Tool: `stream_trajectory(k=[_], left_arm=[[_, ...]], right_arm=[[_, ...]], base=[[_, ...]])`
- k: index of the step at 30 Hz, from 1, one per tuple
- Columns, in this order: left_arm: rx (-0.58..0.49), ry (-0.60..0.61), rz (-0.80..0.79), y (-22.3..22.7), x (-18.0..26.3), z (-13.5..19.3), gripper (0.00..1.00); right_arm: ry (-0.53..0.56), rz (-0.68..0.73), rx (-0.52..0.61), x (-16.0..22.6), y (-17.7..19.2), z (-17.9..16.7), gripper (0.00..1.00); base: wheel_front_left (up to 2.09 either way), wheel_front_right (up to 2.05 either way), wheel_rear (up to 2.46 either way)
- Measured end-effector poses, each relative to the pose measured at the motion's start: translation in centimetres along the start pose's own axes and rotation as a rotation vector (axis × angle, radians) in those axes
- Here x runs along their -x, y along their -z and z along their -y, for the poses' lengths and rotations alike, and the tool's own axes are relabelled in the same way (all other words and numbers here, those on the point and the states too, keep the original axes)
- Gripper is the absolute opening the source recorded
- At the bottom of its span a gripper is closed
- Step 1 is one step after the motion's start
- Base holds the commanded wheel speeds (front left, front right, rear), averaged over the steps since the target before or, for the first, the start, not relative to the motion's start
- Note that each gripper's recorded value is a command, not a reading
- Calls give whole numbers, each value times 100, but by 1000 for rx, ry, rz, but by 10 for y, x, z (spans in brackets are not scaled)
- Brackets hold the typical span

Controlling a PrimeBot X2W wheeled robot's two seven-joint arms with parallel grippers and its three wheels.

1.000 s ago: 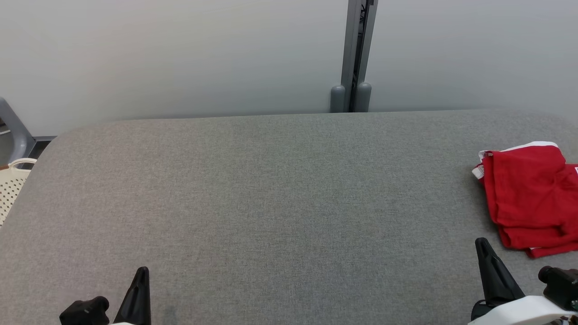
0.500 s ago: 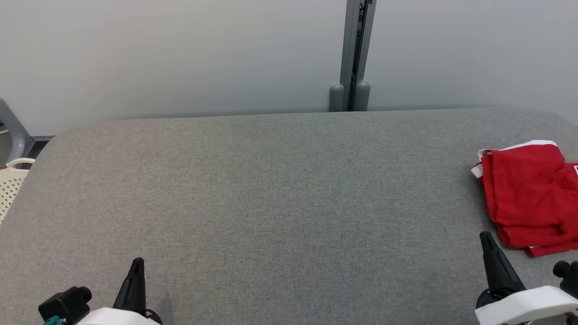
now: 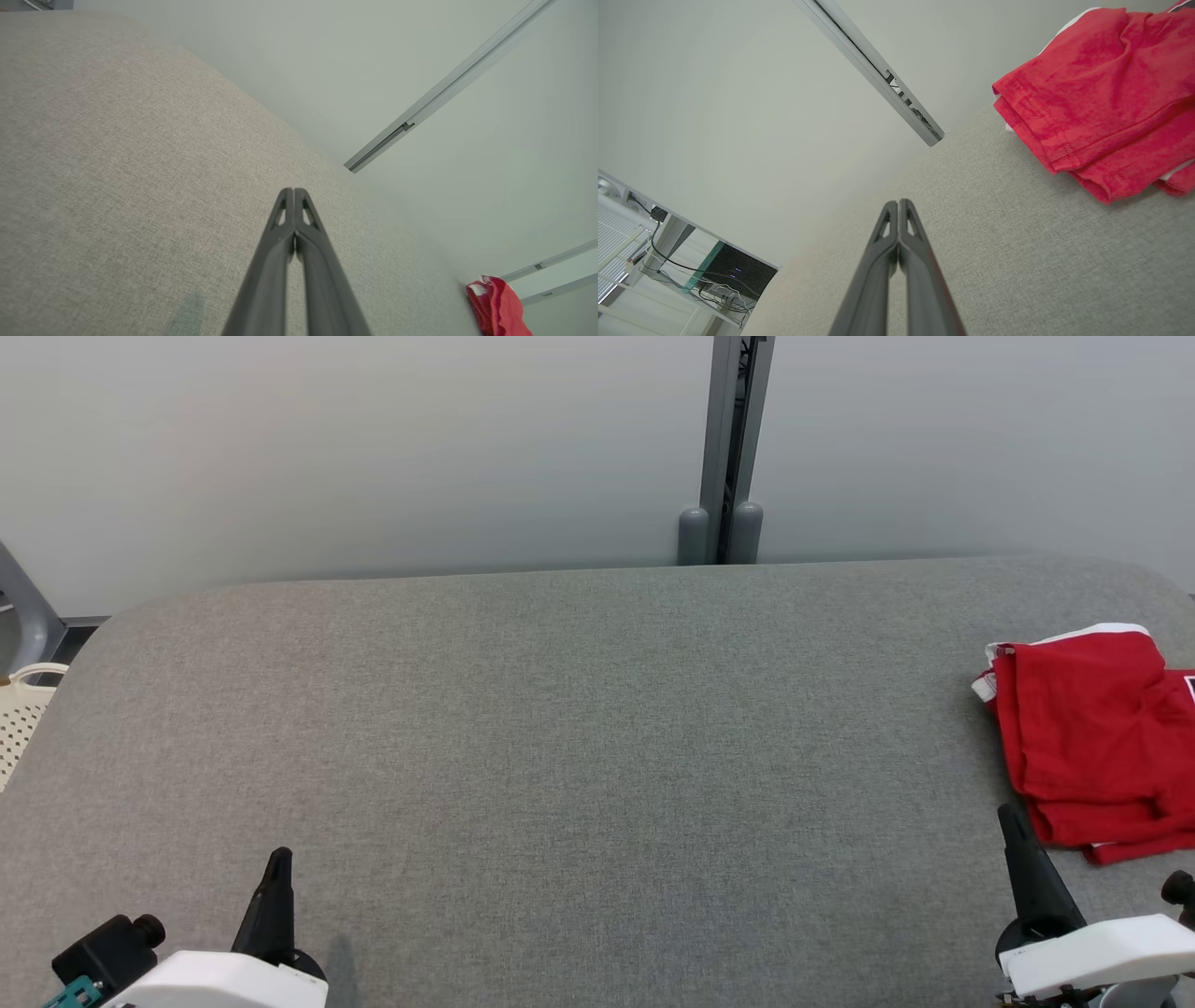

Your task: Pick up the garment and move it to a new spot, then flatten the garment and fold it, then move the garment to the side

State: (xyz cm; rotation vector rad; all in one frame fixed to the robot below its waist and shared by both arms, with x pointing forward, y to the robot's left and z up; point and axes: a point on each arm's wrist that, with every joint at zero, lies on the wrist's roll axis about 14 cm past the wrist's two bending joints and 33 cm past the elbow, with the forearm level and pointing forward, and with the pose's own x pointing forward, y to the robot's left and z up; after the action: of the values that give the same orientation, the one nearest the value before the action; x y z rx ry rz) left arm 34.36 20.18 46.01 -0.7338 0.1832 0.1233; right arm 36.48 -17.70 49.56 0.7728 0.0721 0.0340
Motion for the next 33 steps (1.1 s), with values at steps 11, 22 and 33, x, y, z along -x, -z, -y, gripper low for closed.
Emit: stream_trajectory(k=[11,22,33], left_arm=[[158,20,-5,-3,-6,5,0],[284,44,-4,-8,-12,10,0],[401,71,0,-12,-17,16,0]], right_arm=[[1,9,-148,-5,-4,1,0],[5,18,-271,-7,-6,4,0],[5,29,-382,-10,-10,5,0]], base=[[0,0,0],[0,0,0],[0,0,0]])
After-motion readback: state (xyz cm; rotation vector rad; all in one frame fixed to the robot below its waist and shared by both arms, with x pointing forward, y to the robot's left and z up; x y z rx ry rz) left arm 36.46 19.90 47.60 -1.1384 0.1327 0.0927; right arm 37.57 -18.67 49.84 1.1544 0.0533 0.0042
